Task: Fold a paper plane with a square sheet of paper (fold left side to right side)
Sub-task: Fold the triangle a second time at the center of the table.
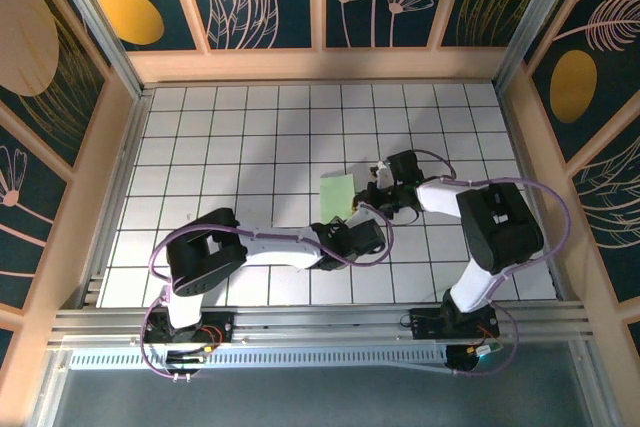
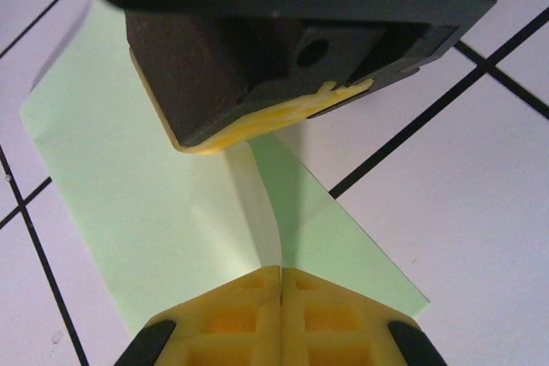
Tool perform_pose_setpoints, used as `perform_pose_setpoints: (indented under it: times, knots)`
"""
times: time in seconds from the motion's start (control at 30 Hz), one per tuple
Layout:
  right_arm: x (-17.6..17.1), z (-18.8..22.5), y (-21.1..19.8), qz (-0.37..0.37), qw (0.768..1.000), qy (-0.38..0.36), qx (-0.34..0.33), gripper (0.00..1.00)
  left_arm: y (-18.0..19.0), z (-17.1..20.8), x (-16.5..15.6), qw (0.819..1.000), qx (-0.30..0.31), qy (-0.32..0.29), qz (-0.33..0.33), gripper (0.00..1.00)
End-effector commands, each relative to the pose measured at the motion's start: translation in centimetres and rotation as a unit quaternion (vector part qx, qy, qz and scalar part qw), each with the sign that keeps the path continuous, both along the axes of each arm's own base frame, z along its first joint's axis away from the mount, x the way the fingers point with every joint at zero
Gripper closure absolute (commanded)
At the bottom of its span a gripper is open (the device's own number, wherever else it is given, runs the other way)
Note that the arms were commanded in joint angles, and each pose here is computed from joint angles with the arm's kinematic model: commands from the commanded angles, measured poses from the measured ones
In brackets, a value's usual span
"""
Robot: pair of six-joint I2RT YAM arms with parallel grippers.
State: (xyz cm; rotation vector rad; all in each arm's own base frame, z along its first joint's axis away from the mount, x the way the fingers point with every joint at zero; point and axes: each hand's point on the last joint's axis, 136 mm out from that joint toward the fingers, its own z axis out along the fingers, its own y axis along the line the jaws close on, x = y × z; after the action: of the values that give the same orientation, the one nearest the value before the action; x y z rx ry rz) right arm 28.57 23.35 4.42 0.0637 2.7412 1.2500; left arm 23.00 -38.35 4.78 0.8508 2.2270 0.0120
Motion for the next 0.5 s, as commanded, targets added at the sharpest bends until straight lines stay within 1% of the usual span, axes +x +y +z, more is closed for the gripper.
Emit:
perform_pose_setpoints:
  times: [0.0,0.1,0.17,0.23,0.27,0.4,0.47]
  knots:
    - [2.4,4.0,0.0,-0.015,0.997,-0.074,0.011,0.82,-0.2,1.8,-0.2,0.999,-0.041,0.01,0.006,1.0]
    - [3.1,5.4,-1.4,-0.035,0.994,-0.103,0.006,0.67,0.0,2.1,0.1,0.996,-0.077,0.042,0.012,1.0]
    - [3.3,6.0,-2.7,-0.05,0.992,-0.118,0.002,0.58,0.1,2.4,0.2,0.991,-0.112,0.071,0.011,1.0]
    - [3.3,6.6,-4.1,-0.065,0.989,-0.134,-0.003,0.49,0.1,2.8,0.3,0.982,-0.157,0.103,0.006,1.0]
    - [3.1,6.7,-4.7,-0.068,0.988,-0.138,-0.005,0.47,0.1,3.1,0.4,0.978,-0.175,0.114,0.005,1.0]
    - [1.8,6.5,-6.0,-0.062,0.988,-0.141,-0.015,0.47,0.4,3.5,0.4,0.955,-0.242,0.17,-0.001,1.0]
    - [0.6,6.1,-6.0,-0.049,0.99,-0.135,-0.011,0.55,0.3,3.5,0.3,0.943,-0.271,0.195,-0.003,1.0]
